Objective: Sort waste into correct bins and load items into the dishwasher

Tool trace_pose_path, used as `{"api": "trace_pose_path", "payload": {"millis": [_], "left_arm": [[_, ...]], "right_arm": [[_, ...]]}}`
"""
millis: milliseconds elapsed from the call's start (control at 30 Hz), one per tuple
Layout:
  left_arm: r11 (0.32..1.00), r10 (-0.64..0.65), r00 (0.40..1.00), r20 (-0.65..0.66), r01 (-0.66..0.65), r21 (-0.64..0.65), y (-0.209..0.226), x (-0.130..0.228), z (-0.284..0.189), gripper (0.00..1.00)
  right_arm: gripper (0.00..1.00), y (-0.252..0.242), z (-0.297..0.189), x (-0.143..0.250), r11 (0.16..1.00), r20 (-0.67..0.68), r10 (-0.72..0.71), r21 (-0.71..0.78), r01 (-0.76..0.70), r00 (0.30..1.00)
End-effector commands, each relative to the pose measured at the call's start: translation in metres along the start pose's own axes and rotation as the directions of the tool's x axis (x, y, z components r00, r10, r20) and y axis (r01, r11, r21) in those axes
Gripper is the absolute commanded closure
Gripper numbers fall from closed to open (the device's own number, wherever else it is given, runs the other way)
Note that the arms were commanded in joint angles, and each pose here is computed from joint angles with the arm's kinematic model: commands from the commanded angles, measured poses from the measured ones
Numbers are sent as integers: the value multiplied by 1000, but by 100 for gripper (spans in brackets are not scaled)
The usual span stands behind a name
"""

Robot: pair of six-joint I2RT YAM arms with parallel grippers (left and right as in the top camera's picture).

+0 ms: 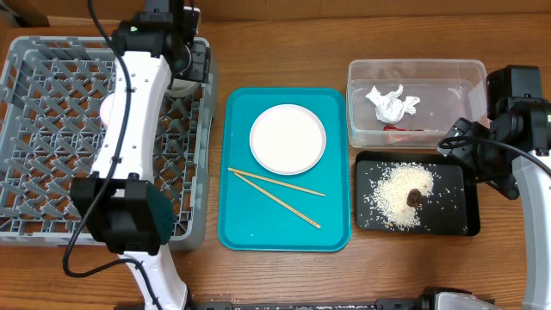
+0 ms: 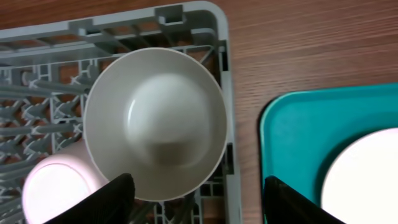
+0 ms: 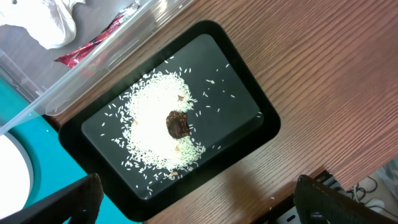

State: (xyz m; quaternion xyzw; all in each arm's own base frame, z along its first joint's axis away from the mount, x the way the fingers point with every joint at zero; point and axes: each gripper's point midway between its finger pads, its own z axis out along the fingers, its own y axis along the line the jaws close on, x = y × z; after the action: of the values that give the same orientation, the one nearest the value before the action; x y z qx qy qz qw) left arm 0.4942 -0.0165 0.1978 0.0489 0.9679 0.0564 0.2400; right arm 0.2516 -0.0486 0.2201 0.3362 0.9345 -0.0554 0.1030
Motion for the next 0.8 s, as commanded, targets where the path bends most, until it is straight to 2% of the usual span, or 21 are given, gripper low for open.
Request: {"api": "trace_pose_path", "payload": {"millis": [0,233,400,433,600,700,767], "left_arm": [[996,-35,998,-45,31,-88,13,7,22,32],[1000,-16,989,-149,14,-18,-4,27,63,31],[1000,-11,981,-192,9,-10,-7,36,74,32],[1000,-11,981,-193,9,-10,-7,37,75,36],[1000,-11,981,-195,9,-11,-7,37,75,76],[1000,-11,981,-195,10,-10,-7,37,74,94],[1000,-13,981,-193,12,-10,-8,36,71,96]], "right_arm": [[0,1,-6,-5,1000,23,7,-13,-6,1000],[0,1,-6,-5,1000,22,7,-14,-6,1000],[0,2,-6,-4,1000,21,7,-16,-6,1000],[0,2,-6,-4,1000,21,7,-16,-6,1000],[0,2,-6,-4,1000,21,7,-16,-6,1000],[0,1,-6,-4,1000,19,6,-15,-6,1000],[0,1,-6,-3,1000,17,6,-13,-6,1000]]}}
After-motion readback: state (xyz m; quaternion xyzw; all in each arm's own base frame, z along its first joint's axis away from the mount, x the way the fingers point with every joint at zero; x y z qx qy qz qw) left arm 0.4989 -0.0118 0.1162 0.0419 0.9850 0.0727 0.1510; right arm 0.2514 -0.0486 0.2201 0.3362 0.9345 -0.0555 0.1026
